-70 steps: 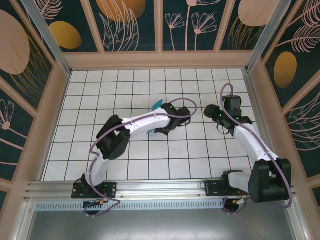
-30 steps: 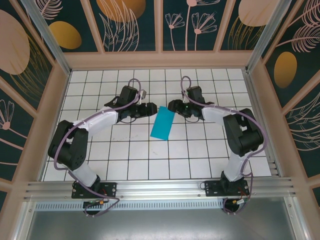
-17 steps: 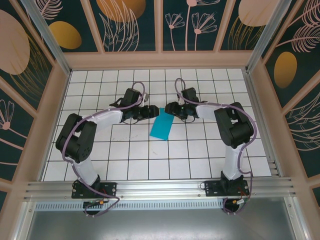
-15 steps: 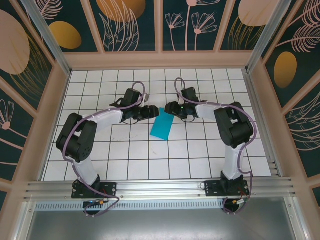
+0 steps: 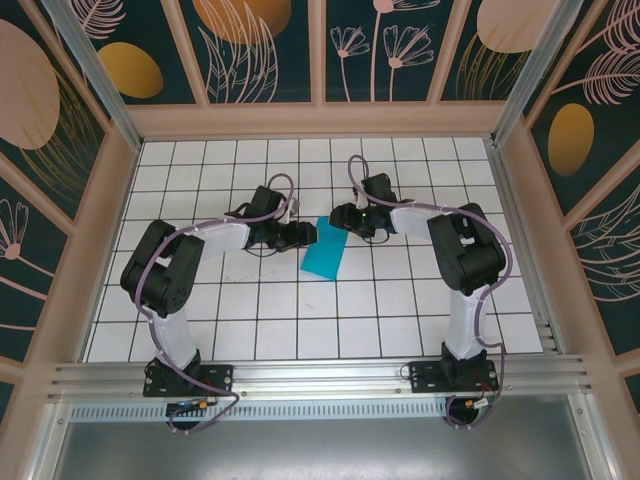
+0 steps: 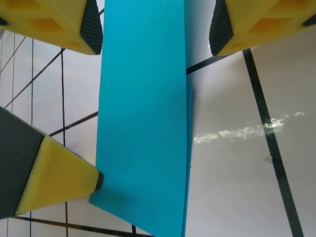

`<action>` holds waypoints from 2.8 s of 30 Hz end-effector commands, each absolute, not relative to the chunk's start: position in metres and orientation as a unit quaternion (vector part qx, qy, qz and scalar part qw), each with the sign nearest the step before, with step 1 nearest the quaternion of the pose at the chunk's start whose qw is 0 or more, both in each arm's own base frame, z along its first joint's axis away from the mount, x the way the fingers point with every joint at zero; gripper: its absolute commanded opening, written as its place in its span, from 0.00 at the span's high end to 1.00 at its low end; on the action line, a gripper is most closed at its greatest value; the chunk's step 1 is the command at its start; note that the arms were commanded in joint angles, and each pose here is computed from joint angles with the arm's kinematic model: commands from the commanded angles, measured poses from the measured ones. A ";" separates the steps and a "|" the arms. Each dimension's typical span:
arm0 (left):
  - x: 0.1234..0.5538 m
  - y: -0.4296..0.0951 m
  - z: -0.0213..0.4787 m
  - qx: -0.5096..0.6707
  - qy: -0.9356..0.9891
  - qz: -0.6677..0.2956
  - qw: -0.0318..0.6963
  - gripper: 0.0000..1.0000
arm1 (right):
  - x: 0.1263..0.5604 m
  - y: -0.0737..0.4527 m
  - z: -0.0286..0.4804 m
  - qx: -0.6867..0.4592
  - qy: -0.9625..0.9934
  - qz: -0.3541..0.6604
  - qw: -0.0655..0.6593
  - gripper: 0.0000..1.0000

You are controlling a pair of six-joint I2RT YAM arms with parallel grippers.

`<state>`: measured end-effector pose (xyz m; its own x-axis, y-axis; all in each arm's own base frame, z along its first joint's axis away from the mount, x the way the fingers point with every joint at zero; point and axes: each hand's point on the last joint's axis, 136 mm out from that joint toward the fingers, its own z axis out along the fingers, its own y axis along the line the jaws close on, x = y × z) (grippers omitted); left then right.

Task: Fold a paper plane with a square sheet of paper (fold left side to right side)
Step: Turn over the paper at the center of the table, then third fold the triangle at the center of the table.

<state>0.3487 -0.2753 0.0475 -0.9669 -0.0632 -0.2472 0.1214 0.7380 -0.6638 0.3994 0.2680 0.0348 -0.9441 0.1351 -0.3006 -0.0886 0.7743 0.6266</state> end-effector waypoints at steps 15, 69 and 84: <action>0.336 -0.291 0.029 0.024 0.917 -0.387 0.089 0.45 | 0.391 0.271 0.013 0.000 0.938 0.316 0.145 0.42; 0.309 -0.295 0.059 -0.062 0.899 -0.424 0.096 0.99 | 0.226 0.321 0.074 -0.331 0.832 0.106 0.432 0.23; 0.308 -0.295 0.057 -0.057 0.900 -0.422 0.091 0.99 | 0.242 0.334 0.061 -0.350 0.826 0.033 0.441 0.33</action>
<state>0.3123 -0.2928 0.0520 -0.9745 -0.1923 -0.1154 -0.0378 0.6481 -0.7606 0.2357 0.3289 0.0515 -0.3926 -0.5513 -0.7362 -0.6301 0.7443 -0.2214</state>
